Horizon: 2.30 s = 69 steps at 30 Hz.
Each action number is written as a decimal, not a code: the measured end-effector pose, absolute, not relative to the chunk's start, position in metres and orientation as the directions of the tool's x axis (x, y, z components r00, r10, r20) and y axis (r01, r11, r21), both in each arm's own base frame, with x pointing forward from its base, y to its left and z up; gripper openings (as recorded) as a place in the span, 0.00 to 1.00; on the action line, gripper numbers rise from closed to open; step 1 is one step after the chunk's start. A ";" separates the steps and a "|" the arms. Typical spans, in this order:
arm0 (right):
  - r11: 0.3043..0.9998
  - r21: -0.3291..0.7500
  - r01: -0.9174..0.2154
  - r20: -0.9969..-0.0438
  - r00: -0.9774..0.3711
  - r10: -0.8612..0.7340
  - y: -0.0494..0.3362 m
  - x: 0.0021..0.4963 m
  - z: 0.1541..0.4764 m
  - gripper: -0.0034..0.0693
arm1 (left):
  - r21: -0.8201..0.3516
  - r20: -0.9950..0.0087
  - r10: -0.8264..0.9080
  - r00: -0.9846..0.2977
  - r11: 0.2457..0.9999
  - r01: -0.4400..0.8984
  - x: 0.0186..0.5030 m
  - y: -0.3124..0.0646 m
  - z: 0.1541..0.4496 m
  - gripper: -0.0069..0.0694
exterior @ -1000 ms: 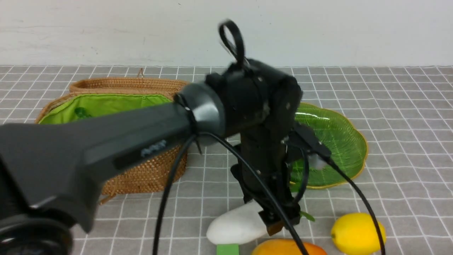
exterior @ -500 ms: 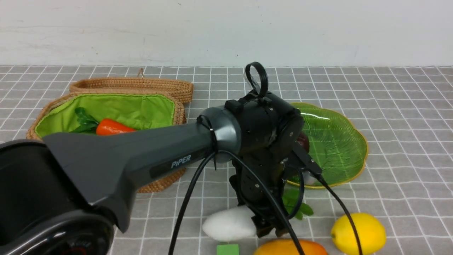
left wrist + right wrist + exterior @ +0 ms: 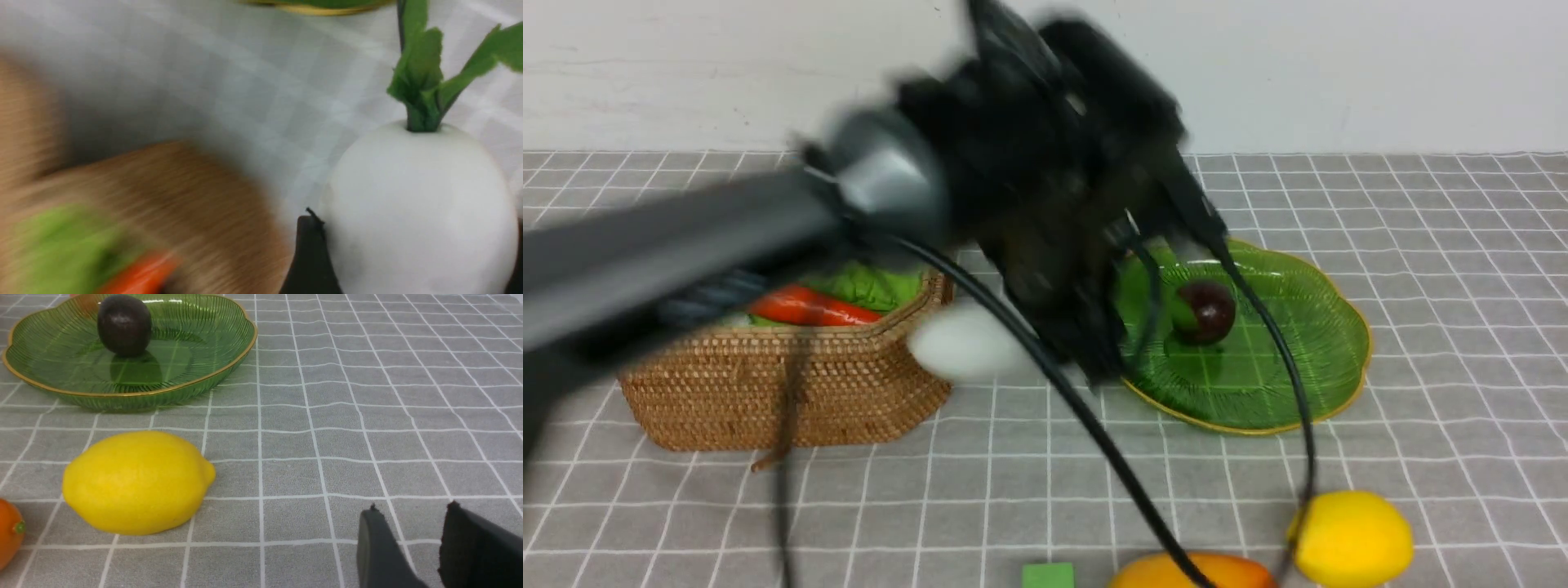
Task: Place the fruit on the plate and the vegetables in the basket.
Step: Take a daikon with your left arm and place it on the basket on the left, then use the right arm to grab a mango and put it into the right plate
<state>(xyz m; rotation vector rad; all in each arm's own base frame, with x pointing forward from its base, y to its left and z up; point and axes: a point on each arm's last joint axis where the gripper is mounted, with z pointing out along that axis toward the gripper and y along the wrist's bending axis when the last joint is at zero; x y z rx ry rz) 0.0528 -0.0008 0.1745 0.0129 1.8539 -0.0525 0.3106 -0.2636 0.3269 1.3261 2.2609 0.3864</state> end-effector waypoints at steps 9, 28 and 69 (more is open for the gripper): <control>0.999 -0.030 0.036 -0.960 -0.280 -0.018 -0.001 0.053 0.174 0.38 | 0.558 -0.385 0.737 -0.556 0.666 0.495 0.361 -0.147 0.370 0.75; 0.999 -0.030 0.036 -0.960 -0.280 -0.018 -0.001 0.053 0.174 0.38 | 0.476 -0.304 0.667 -0.680 0.725 0.498 0.363 -0.091 0.314 0.94; 0.999 -0.030 0.036 -0.960 -0.280 -0.018 -0.001 0.053 0.174 0.38 | -0.256 -0.966 -0.235 -0.105 0.916 0.309 0.012 -0.006 0.300 0.07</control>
